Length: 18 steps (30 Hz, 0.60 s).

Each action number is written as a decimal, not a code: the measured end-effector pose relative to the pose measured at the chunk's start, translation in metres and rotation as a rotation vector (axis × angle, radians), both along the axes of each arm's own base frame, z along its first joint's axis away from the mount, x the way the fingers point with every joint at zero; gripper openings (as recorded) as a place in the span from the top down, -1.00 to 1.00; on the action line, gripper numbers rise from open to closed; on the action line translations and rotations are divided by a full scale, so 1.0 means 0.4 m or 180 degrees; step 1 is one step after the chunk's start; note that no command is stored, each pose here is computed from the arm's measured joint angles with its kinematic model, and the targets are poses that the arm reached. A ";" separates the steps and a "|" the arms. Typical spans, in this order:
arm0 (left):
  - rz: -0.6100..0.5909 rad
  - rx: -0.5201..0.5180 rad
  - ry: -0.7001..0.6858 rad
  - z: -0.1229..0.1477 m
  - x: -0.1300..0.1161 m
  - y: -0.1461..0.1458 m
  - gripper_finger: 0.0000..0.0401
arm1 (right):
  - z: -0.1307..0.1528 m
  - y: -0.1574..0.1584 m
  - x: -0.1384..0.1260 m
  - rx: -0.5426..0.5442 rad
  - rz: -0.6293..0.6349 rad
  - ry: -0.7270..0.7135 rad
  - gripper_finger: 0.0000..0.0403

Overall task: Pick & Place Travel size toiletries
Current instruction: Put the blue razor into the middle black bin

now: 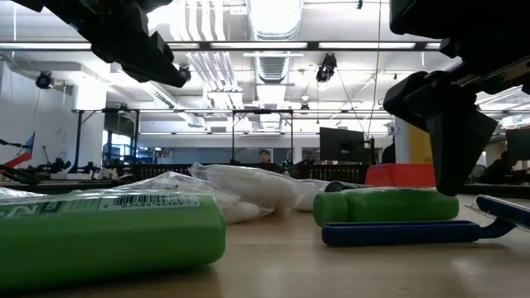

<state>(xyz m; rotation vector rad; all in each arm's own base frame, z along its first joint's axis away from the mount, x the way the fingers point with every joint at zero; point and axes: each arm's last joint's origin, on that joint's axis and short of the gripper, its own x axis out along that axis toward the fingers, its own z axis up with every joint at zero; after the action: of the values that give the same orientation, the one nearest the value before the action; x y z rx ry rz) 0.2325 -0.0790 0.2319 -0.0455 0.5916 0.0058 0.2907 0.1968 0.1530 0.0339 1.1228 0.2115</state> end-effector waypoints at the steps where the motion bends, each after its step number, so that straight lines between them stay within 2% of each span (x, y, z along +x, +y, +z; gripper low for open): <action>1: -0.0001 0.0002 0.0000 0.000 0.000 0.000 0.67 | 0.000 0.000 0.000 -0.0003 0.0000 0.0006 -0.20; 8: -0.0002 0.0006 0.0007 -0.002 -0.001 0.000 0.67 | -0.006 -0.007 -0.011 -0.0104 -0.0003 0.0151 -0.14; 13: -0.0004 0.0011 0.0013 -0.007 -0.002 0.001 0.67 | -0.006 -0.010 -0.010 -0.0095 -0.0209 0.0149 -0.18; 18: 0.0014 -0.0020 0.0005 -0.006 -0.001 0.001 0.67 | -0.005 -0.009 -0.006 -0.0057 -0.0228 0.0107 -0.24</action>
<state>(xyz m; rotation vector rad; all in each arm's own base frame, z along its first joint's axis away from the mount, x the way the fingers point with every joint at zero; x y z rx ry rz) 0.2319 -0.0788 0.2294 -0.0528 0.5931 0.0081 0.2883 0.1931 0.1511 0.0619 1.1550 0.1373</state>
